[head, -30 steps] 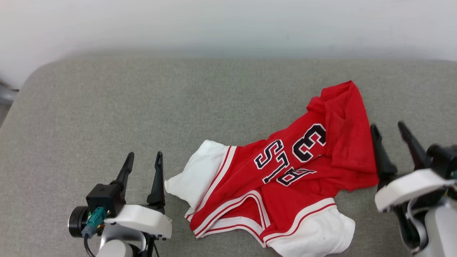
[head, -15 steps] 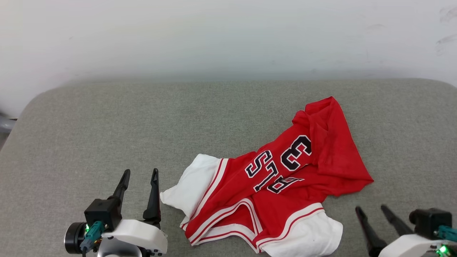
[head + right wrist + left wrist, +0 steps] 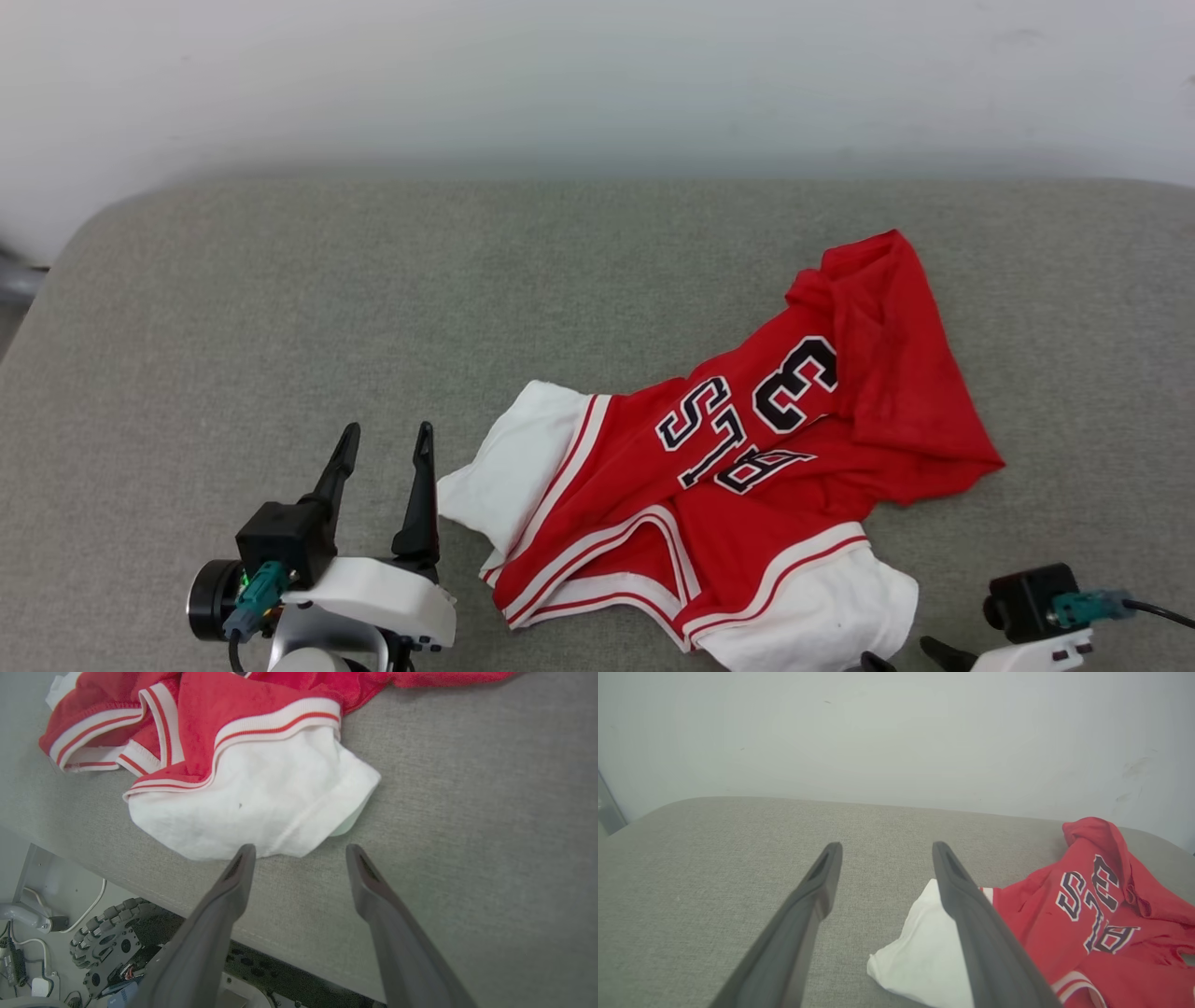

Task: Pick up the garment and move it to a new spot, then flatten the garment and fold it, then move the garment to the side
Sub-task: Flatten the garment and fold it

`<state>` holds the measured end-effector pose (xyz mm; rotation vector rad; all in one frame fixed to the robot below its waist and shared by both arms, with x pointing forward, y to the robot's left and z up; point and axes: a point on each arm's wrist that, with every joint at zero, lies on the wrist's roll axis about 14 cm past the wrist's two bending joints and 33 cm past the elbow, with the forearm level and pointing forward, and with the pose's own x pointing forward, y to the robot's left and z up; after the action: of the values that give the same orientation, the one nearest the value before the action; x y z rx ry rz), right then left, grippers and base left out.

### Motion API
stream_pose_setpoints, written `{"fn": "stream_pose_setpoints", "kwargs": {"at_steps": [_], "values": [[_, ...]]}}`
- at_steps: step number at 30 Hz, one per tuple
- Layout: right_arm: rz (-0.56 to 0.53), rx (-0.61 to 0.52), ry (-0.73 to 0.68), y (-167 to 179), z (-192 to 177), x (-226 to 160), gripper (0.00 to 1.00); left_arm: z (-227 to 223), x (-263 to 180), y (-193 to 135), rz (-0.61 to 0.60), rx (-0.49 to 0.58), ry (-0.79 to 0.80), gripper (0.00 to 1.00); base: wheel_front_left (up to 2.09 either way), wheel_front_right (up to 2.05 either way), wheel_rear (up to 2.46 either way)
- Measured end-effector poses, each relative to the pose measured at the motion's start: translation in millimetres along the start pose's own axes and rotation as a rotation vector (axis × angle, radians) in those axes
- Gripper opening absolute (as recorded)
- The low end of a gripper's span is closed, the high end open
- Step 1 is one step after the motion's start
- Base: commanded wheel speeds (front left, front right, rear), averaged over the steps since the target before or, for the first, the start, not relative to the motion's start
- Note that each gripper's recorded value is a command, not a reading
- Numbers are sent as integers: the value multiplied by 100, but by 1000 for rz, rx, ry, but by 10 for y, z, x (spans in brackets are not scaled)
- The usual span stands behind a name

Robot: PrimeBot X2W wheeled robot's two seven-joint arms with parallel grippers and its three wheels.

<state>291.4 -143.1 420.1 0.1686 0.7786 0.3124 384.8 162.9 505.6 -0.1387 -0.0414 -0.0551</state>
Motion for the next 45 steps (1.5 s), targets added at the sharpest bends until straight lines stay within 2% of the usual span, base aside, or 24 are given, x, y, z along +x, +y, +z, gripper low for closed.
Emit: {"fn": "stream_pose_setpoints", "kwargs": {"at_steps": [5, 16, 17, 19, 26, 34, 41, 45], "values": [[50, -4, 63, 117, -50, 224, 100, -78, 64, 43, 12, -7, 20, 100, 0, 0, 0], [121, 22, 240, 283, -401, 647, 100, -283, 243, 135, 31, -8, 68, 100, 0, 0, 0], [122, 23, 255, 280, -431, 663, 44, -303, 250, 143, 33, -7, 74, 100, 0, 0, 0], [120, 26, 275, 266, -469, 682, 0, -331, 256, 159, 35, -7, 81, 100, 0, 0, 0], [114, 36, 252, 261, -429, 627, 0, -283, 255, 161, 38, -7, 67, 100, 0, 0, 0], [-20, 26, 53, -160, 55, 384, 0, -199, 183, 121, 22, -2, 61, 100, 0, 0, 0], [-173, 52, -57, -643, 298, 124, 0, -260, 172, 105, -30, -2, 174, 100, 0, 0, 0], [-230, 58, -89, -821, 363, 24, 0, -347, 177, 89, -83, 2, 308, 100, 0, 0, 0]]}}
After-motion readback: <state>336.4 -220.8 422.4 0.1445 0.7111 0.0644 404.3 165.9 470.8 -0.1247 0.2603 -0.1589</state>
